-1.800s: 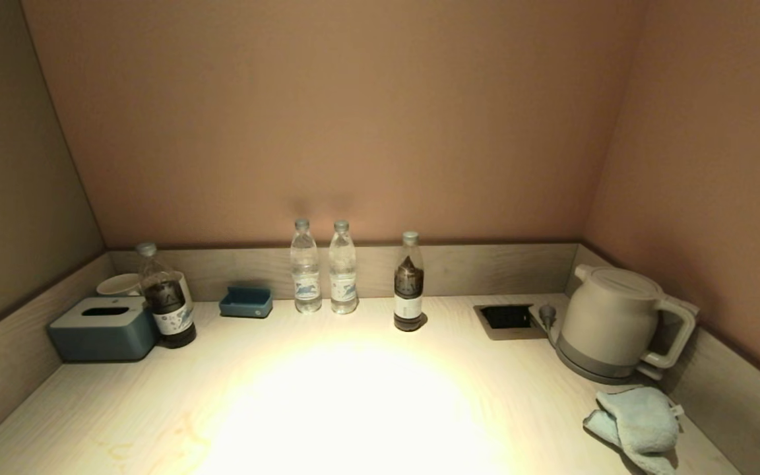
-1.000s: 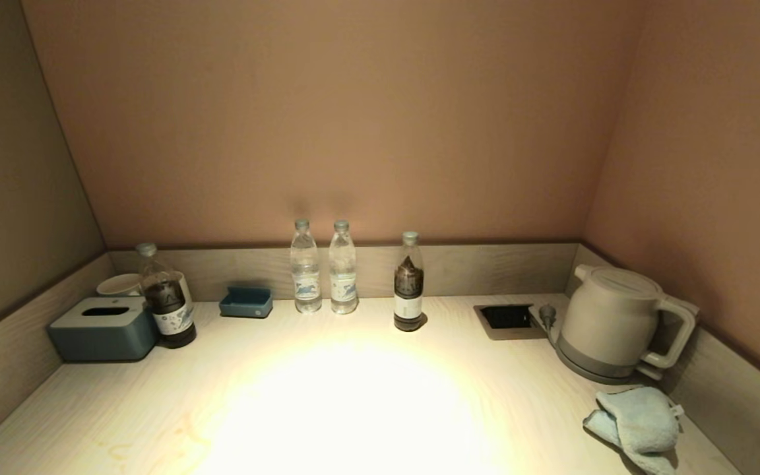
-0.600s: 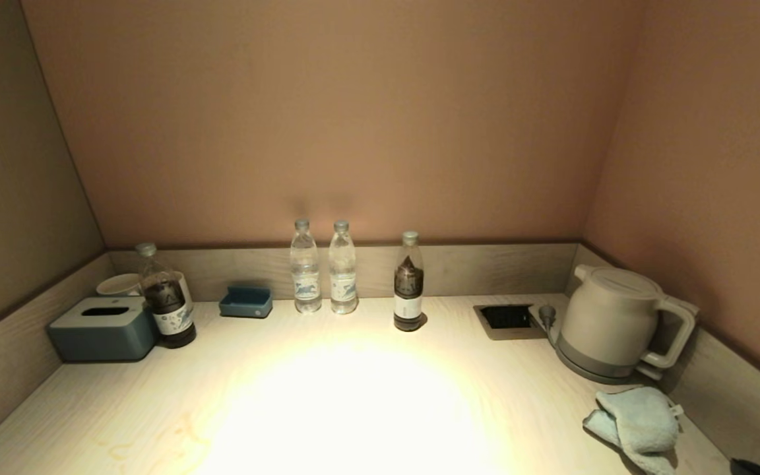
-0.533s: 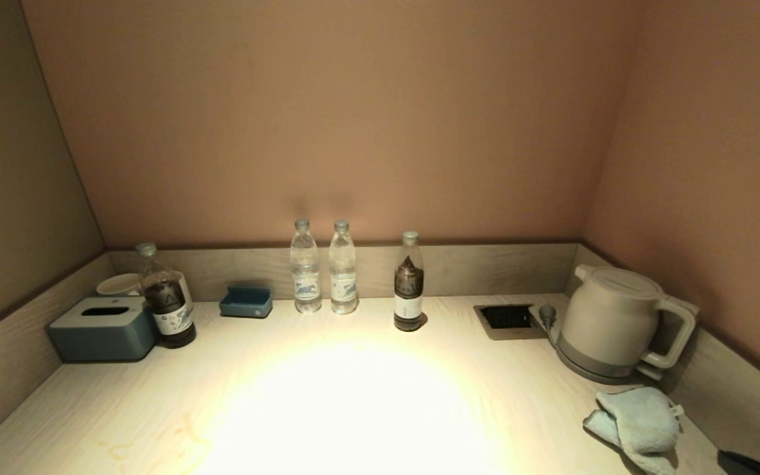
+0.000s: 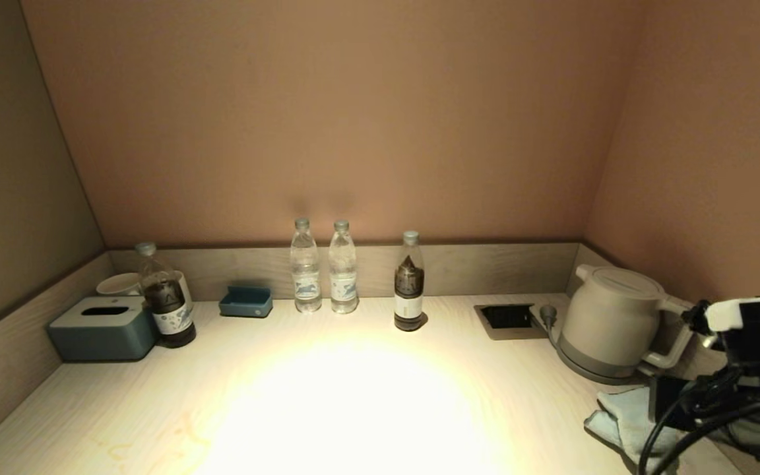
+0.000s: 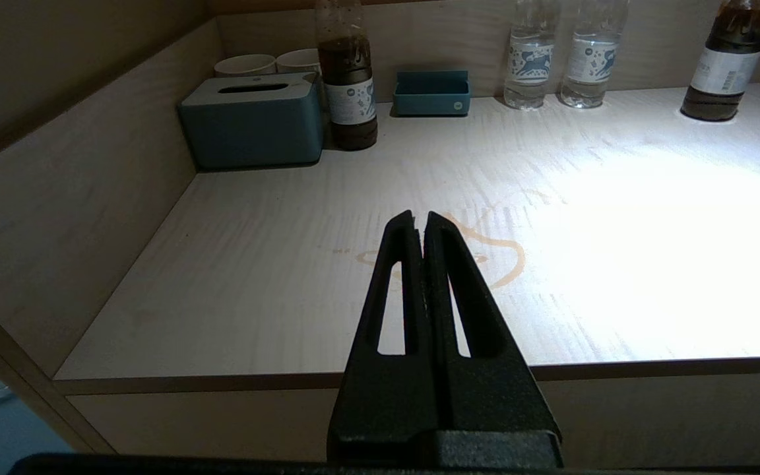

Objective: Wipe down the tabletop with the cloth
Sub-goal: Pick up the tablecloth

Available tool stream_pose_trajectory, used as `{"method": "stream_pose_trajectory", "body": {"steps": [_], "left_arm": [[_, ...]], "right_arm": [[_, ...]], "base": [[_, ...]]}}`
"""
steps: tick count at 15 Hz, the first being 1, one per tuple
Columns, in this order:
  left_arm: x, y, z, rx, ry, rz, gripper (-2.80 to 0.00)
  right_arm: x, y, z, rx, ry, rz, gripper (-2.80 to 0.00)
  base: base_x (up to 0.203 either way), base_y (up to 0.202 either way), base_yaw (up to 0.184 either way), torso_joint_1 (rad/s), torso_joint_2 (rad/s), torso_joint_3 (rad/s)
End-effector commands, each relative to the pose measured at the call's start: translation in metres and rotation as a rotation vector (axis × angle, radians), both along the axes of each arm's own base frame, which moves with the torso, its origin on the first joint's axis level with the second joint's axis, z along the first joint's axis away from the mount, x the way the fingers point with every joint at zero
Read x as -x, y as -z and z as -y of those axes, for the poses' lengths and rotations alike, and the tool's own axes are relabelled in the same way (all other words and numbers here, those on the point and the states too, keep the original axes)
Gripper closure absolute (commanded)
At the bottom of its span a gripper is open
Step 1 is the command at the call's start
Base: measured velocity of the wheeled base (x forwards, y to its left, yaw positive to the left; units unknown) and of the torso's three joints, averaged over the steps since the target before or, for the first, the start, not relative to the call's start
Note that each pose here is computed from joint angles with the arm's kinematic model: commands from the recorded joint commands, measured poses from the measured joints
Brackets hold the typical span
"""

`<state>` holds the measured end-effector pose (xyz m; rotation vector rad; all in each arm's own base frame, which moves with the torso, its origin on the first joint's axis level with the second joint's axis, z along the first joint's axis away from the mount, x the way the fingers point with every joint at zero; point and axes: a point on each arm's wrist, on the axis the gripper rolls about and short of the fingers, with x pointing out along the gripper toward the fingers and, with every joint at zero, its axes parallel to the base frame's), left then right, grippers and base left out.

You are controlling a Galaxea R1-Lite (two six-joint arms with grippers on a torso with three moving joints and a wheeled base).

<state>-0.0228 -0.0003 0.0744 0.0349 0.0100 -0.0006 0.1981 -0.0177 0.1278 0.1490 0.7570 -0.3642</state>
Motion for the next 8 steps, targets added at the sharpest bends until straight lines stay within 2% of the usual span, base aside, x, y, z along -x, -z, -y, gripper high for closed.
{"method": "stream_pose_trajectory", "body": {"steps": [1, 5, 8], "left_arm": [[0.000, 0.000, 0.000, 0.000, 0.000, -0.001, 0.00], [0.000, 0.000, 0.000, 0.000, 0.000, -0.001, 0.00], [0.000, 0.000, 0.000, 0.000, 0.000, -0.001, 0.00]], "right_arm": [[-0.014, 0.010, 0.002, -0.017, 0.043, -0.024, 0.00], [-0.021, 0.019, 0.002, -0.023, 0.048, -0.062, 0.00], [-0.029, 0.036, 0.002, -0.053, 0.080, -0.124, 0.00]], "base": [[0.000, 0.000, 0.000, 0.000, 0.00, 0.000], [0.000, 0.000, 0.000, 0.000, 0.00, 0.000], [0.000, 0.000, 0.000, 0.000, 0.00, 0.000]]}}
